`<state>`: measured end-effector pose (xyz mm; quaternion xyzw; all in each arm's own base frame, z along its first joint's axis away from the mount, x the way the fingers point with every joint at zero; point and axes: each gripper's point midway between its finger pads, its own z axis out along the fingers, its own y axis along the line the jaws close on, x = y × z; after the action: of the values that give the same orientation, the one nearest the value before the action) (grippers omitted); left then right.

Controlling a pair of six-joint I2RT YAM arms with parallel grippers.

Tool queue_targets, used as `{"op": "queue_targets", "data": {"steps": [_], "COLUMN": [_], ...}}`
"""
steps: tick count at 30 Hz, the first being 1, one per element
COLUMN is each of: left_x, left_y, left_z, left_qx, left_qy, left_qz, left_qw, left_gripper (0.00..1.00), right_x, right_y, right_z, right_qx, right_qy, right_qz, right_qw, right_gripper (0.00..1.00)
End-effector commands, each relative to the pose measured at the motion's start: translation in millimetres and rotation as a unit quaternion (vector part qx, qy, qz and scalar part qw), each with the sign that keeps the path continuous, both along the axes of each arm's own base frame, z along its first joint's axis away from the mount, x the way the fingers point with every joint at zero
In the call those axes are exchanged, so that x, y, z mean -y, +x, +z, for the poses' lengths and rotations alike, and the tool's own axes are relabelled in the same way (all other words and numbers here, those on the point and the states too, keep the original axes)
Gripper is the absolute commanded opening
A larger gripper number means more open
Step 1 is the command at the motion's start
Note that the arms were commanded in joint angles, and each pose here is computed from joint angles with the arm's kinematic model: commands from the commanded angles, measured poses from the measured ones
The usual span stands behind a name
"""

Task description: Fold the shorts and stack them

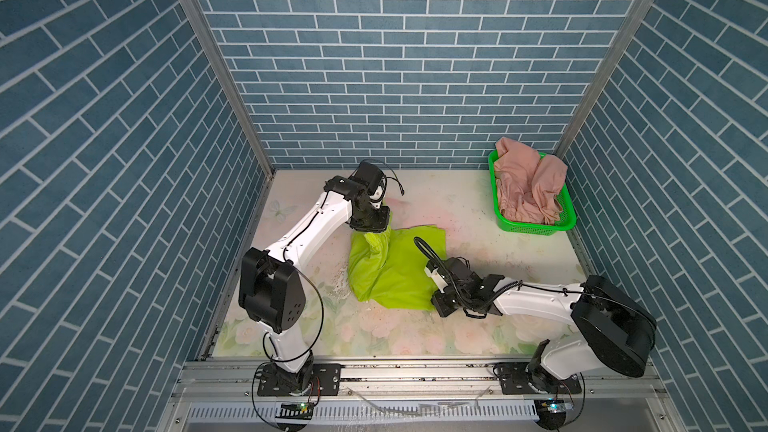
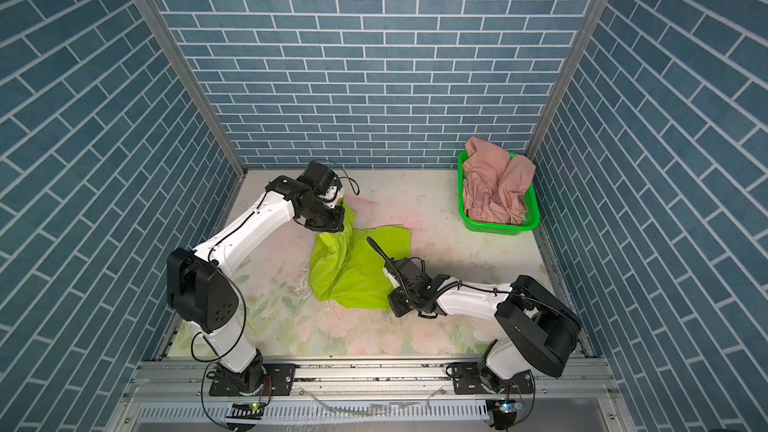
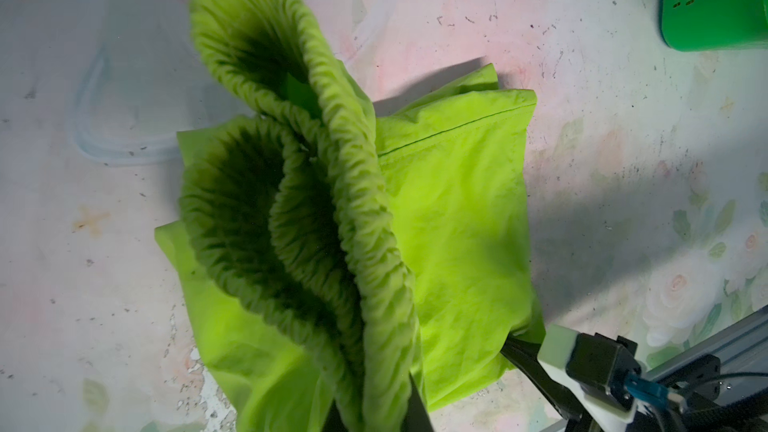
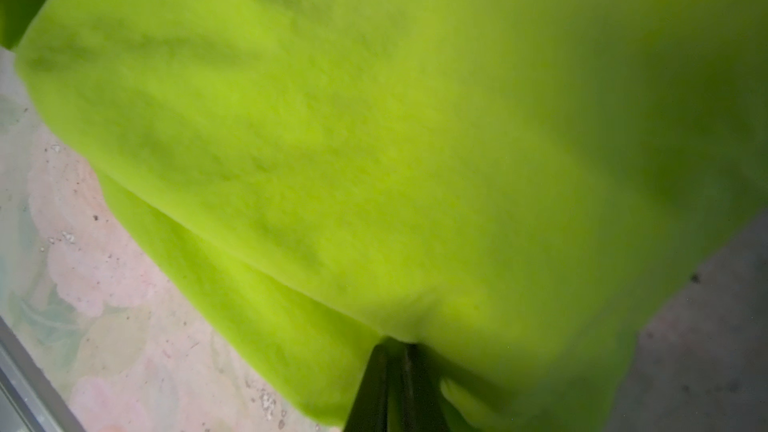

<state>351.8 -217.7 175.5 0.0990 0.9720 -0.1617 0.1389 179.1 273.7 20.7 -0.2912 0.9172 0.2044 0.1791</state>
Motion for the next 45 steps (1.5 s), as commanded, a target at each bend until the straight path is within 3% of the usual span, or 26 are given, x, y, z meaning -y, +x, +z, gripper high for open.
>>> {"op": "queue_targets", "data": {"steps": [1,15,25,29,36,44,45], "left_x": [26.7,67.7,75.0,72.5,115.3,138.4,141.7], "left_y": [1.9,-10.7,-31.9,-26.2,-29.0,-50.9,-54.0], "left_z": [1.1,14.5,-10.1,-3.6,-15.5,-50.2,-51.3], "left_qx": [0.003,-0.007,-0.032,-0.011,0.006,-0.020,-0.021], "left_qy": [-0.035,-0.047,-0.015,-0.011,-0.076,-0.079,-0.084], "left_qz": [-0.003,-0.051,-0.074,-0.071,-0.080,-0.112,-0.117], "left_qw": [0.999,0.998,0.997,0.997,0.994,0.990,0.989], "left_gripper": [0.00,0.00,0.00,0.00,0.00,0.00,0.09], "right_x": [13.7,26.6,20.7,19.1,11.1,43.2,49.1], "right_y": [-12.4,-19.4,-16.0,-15.9,-14.6,-12.1,-10.6], "right_z": [-23.5,-36.0,-41.9,-42.6,-14.1,30.7,34.2], "right_qx": [-0.037,-0.042,-0.047,-0.050,-0.042,0.007,0.013], "right_qy": [-0.030,-0.051,-0.055,-0.056,-0.012,0.002,0.005], "right_qz": [-0.013,-0.012,-0.010,-0.009,-0.019,-0.062,-0.073], "right_qw": [0.999,0.998,0.997,0.997,0.999,0.998,0.997], "right_gripper": [0.11,0.12,0.14,0.23,0.42,0.49,0.49]}}
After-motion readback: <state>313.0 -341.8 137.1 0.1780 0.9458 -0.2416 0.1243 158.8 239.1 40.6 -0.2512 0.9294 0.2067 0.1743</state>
